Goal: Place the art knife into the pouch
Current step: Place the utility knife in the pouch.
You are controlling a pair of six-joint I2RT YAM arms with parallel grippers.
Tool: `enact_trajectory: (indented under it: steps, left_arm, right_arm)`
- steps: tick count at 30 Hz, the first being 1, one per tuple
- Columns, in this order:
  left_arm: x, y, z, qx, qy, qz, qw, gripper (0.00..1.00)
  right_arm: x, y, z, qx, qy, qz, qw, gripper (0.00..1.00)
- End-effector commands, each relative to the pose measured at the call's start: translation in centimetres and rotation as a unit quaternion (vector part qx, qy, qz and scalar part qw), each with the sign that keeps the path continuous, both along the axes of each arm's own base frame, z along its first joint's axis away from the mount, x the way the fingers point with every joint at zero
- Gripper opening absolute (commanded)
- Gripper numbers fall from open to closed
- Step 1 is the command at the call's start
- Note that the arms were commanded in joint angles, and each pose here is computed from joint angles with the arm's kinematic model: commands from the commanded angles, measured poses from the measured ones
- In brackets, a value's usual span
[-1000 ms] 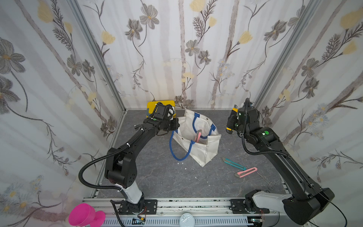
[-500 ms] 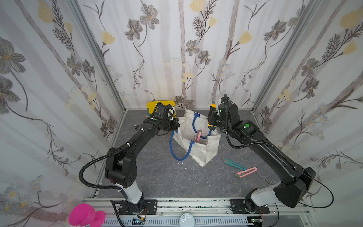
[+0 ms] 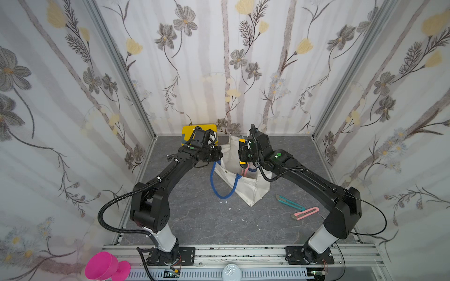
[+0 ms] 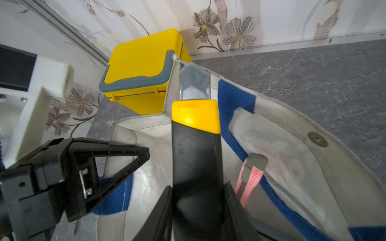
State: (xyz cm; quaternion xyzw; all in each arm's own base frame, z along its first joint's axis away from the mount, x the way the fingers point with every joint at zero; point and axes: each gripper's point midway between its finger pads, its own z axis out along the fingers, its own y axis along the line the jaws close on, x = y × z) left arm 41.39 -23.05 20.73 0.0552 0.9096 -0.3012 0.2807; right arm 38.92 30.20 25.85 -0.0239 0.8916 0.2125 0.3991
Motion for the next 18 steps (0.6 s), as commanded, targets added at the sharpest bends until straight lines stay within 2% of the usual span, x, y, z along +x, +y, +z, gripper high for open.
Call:
enact_trajectory:
  steps: [1,3,5,8,10,12,18]
  left_arm:
    - [0.1,0.1,0.1,-0.001,-0.002,0.004,1.000,0.00]
    - [0.1,0.1,0.2,-0.002,-0.004,0.003,1.000,0.00]
    - [0.1,0.1,0.3,-0.003,-0.004,0.004,1.000,0.00]
    - [0.0,0.1,0.5,-0.003,-0.006,0.003,1.000,0.00]
    - [0.1,0.1,0.6,-0.003,-0.008,0.004,1.000,0.00]
    - [0.1,0.2,0.7,-0.002,-0.010,0.005,1.000,0.00]
    - [0.2,0.3,0.6,0.001,-0.012,0.009,1.000,0.00]
  right_arm:
    - [-0.2,0.3,-0.8,-0.006,0.010,0.012,1.000,0.46]
    - [-0.3,0.1,-0.6,-0.007,0.010,0.010,1.000,0.57]
    - [-0.5,-0.2,-0.1,-0.007,0.004,0.007,1.000,0.78]
    - [-0.5,-1.3,1.2,-0.007,-0.014,-0.010,1.000,1.00]
    - [-0.4,-2.3,1.5,-0.014,-0.022,-0.023,0.999,1.00]
    - [-0.8,-4.1,3.3,-0.007,-0.041,-0.041,0.998,1.00]
    - [-1.5,-10.5,4.4,-0.001,-0.057,-0.107,0.993,1.00]
